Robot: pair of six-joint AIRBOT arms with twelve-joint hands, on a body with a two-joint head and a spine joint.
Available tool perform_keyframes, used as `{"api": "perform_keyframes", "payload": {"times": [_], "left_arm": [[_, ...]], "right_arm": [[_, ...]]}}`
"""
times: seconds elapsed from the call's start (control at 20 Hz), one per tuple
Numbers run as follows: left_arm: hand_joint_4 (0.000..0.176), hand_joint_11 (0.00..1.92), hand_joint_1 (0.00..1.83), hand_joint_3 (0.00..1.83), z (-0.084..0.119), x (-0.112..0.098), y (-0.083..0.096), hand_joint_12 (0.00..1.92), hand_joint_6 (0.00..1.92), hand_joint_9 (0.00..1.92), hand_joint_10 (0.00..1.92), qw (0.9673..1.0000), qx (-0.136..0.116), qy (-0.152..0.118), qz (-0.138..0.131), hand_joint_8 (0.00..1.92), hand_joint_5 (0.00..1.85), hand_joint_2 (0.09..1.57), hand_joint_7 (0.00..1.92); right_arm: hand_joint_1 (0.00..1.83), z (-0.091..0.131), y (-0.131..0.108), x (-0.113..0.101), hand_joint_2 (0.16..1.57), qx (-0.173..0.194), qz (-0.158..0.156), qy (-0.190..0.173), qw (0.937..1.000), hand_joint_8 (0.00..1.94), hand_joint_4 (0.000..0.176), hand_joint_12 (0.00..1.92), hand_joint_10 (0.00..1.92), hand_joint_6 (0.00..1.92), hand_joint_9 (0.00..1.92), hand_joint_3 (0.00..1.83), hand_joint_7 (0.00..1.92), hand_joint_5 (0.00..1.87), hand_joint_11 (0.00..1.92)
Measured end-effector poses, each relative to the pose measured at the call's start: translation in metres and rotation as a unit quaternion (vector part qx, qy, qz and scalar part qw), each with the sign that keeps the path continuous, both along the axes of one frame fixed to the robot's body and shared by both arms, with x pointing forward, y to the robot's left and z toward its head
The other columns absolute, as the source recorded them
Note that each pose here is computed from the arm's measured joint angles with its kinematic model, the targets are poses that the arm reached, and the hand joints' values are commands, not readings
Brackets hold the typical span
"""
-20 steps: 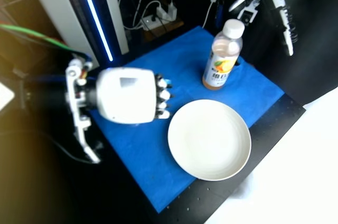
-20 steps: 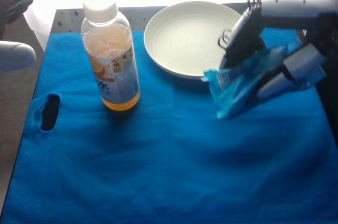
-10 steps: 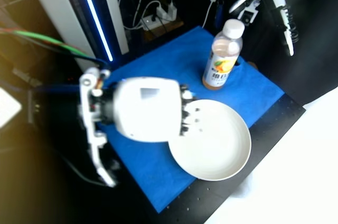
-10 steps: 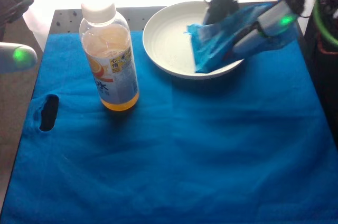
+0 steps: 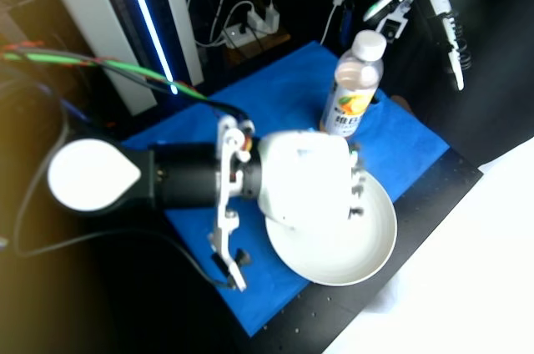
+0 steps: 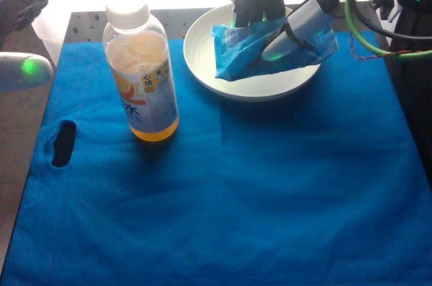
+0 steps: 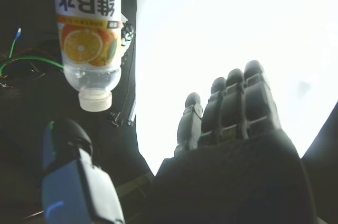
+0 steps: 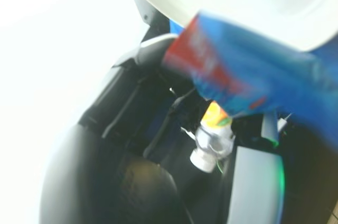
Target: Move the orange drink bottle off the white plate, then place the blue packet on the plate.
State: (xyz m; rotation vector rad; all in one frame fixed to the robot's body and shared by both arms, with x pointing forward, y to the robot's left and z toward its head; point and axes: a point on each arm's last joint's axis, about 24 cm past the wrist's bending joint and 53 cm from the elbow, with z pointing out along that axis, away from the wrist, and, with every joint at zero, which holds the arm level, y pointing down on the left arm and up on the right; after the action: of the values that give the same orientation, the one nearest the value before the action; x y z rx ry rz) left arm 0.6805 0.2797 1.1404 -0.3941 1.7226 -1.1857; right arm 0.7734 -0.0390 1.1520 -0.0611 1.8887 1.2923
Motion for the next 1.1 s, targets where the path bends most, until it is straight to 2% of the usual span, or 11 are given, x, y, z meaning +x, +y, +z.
{"api": "perform_keyframes", "payload": {"times": [0.1, 0.2, 0.35, 0.45, 0.7, 0.75, 0.85, 0.9, 0.95, 1.0, 1.1], "left_arm": [[0.176, 0.0, 0.45, 0.0, -0.002, -0.001, -0.003, 0.0, 0.0, 0.0, 0.0, 1.0, -0.001, 0.001, -0.003, 0.0, 0.0, 0.77, 0.0], [0.176, 0.0, 0.47, 0.0, -0.002, -0.001, -0.003, 0.0, 0.0, 0.0, 0.0, 1.0, -0.003, 0.001, -0.003, 0.0, 0.0, 0.79, 0.0], [0.176, 0.0, 0.46, 0.0, -0.001, -0.001, -0.003, 0.0, 0.0, 0.0, 0.0, 1.0, -0.004, 0.0, -0.004, 0.0, 0.0, 0.78, 0.0], [0.176, 0.0, 0.48, 0.0, -0.002, -0.001, -0.004, 0.0, 0.0, 0.0, 0.0, 1.0, -0.004, 0.0, -0.004, 0.0, 0.0, 0.77, 0.0], [0.176, 0.0, 0.47, 0.0, 0.0, -0.001, -0.009, 0.0, 0.0, 0.0, 0.0, 0.9998, -0.015, -0.005, -0.008, 0.0, 0.0, 0.77, 0.0], [0.176, 0.0, 0.48, 0.0, 0.001, -0.001, -0.01, 0.0, 0.0, 0.01, 0.0, 0.9998, -0.016, -0.006, -0.008, 0.0, 0.0, 0.76, 0.0], [0.176, 0.0, 0.48, 0.0, 0.002, 0.0, -0.01, 0.0, 0.0, 0.01, 0.0, 0.9998, -0.017, -0.007, -0.008, 0.0, 0.0, 0.75, 0.0], [0.176, 0.0, 0.49, 0.0, 0.002, 0.0, -0.01, 0.0, 0.0, 0.01, 0.0, 0.9998, -0.017, -0.007, -0.008, 0.0, 0.0, 0.76, 0.01], [0.176, 0.0, 0.51, 0.0, 0.002, -0.001, -0.01, 0.0, 0.0, 0.02, 0.01, 0.9998, -0.017, -0.007, -0.008, 0.0, 0.0, 0.75, 0.01], [0.176, 0.0, 0.51, 0.0, 0.002, -0.001, -0.01, 0.0, 0.0, 0.01, 0.0, 0.9998, -0.017, -0.007, -0.009, 0.0, 0.0, 0.75, 0.01], [0.176, 0.0, 0.5, 0.0, 0.002, -0.001, -0.01, 0.0, 0.0, 0.02, 0.01, 0.9998, -0.017, -0.008, -0.009, 0.0, 0.0, 0.74, 0.02]], "right_arm": [[1.39, -0.002, -0.001, 0.006, 1.07, -0.002, -0.011, 0.002, 0.9999, 0.77, 0.0, 1.17, 1.14, 0.74, 1.04, 0.0, 1.06, 1.03, 0.85], [1.4, -0.003, -0.002, 0.013, 1.04, -0.003, -0.024, 0.004, 0.9997, 0.69, 0.0, 1.09, 1.05, 0.62, 1.09, 0.0, 1.1, 1.11, 0.89], [1.39, -0.007, -0.004, 0.024, 1.04, 0.0, -0.042, 0.012, 0.999, 0.54, 0.0, 0.95, 1.0, 0.81, 1.07, 0.0, 1.15, 1.08, 0.83], [1.39, -0.01, -0.005, 0.03, 1.06, -0.002, -0.053, 0.015, 0.9985, 0.7, 0.0, 1.1, 1.08, 0.8, 1.04, 0.0, 1.08, 1.03, 0.77], [1.39, -0.014, -0.012, 0.041, 1.08, -0.003, -0.077, 0.023, 0.9968, 0.79, 0.0, 1.07, 1.1, 0.88, 1.0, 0.0, 1.05, 1.0, 0.77], [1.29, -0.014, -0.018, 0.045, 1.11, -0.004, -0.087, 0.025, 0.9959, 1.2, 0.0, 1.43, 1.22, 0.7, 0.84, 0.0, 0.96, 1.02, 0.71], [1.26, -0.014, -0.024, 0.048, 1.14, -0.006, -0.095, 0.024, 0.9952, 1.31, 0.0, 1.57, 1.26, 0.78, 0.73, 0.0, 0.93, 0.94, 0.61], [1.19, -0.014, -0.025, 0.048, 1.04, -0.006, -0.095, 0.024, 0.9951, 0.6, 0.0, 1.36, 0.84, 0.31, 0.64, 0.0, 0.74, 0.72, 0.45], [1.11, -0.014, -0.026, 0.049, 1.01, -0.005, -0.096, 0.025, 0.995, 0.2, 0.0, 1.23, 0.53, 0.08, 0.61, 0.0, 0.68, 0.58, 0.32], [1.05, -0.014, -0.026, 0.049, 1.0, -0.004, -0.097, 0.026, 0.995, 0.04, 0.0, 1.18, 0.29, 0.01, 0.58, 0.0, 0.61, 0.48, 0.22], [0.99, -0.014, -0.025, 0.049, 0.94, -0.002, -0.096, 0.027, 0.995, 0.0, 0.08, 0.95, 0.04, 0.0, 0.42, 0.0, 0.38, 0.25, 0.13]]}}
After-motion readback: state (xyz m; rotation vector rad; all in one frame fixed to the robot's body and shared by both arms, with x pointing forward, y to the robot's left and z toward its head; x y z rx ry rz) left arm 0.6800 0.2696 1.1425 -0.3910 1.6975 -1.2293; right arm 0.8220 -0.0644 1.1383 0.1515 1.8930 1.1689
